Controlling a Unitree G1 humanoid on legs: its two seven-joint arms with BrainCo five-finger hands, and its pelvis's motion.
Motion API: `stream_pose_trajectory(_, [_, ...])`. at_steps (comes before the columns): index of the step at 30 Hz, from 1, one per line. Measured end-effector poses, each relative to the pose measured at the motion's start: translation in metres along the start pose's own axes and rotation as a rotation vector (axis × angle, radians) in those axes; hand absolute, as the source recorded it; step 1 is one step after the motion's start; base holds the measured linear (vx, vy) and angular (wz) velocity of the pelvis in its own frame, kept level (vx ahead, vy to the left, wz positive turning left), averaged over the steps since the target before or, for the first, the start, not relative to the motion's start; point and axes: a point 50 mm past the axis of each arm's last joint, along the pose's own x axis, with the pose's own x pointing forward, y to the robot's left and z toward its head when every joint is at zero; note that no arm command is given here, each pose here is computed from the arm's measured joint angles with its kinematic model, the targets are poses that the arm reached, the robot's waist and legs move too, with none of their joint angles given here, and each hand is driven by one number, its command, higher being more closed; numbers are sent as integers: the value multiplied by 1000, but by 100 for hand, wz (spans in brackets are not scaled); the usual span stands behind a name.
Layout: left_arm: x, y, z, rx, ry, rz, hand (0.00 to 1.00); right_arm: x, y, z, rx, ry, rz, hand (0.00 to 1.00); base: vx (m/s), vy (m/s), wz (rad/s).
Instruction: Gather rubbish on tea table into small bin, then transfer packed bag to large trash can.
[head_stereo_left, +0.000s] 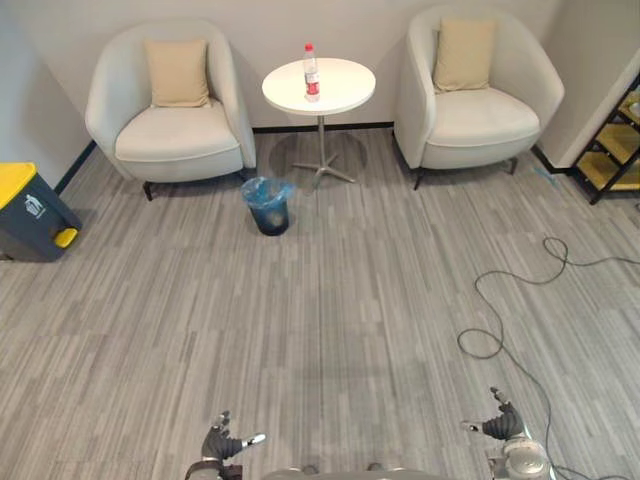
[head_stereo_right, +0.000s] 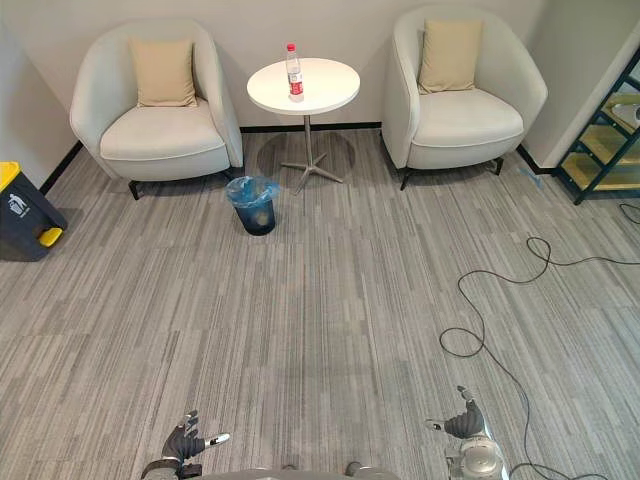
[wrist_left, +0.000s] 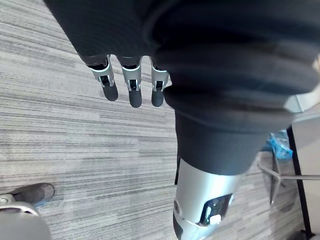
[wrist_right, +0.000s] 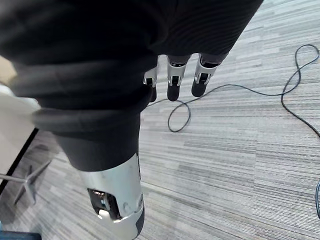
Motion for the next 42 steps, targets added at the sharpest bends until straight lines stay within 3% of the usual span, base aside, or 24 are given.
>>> stream_pose_trajectory(10, [0, 0, 4, 2, -17, -18, 0, -3, 4, -5, -36, 6, 28, 0, -2, -5, 1])
stream_pose_trajectory(20, [-4, 0, 0, -2, -12, -16, 0, -3, 12, -1, 63, 16, 27, 0, -31, -20, -7])
stream_pose_trajectory(32, [-3, 9, 25, -47, -114, 20, 0, 6, 9, 15, 119, 3, -4, 0, 77, 38, -21])
stream_pose_trajectory(42, [8, 1, 65, -78, -227, 8, 0, 11, -11, 40, 133, -101, -53, 0, 476, -185, 46])
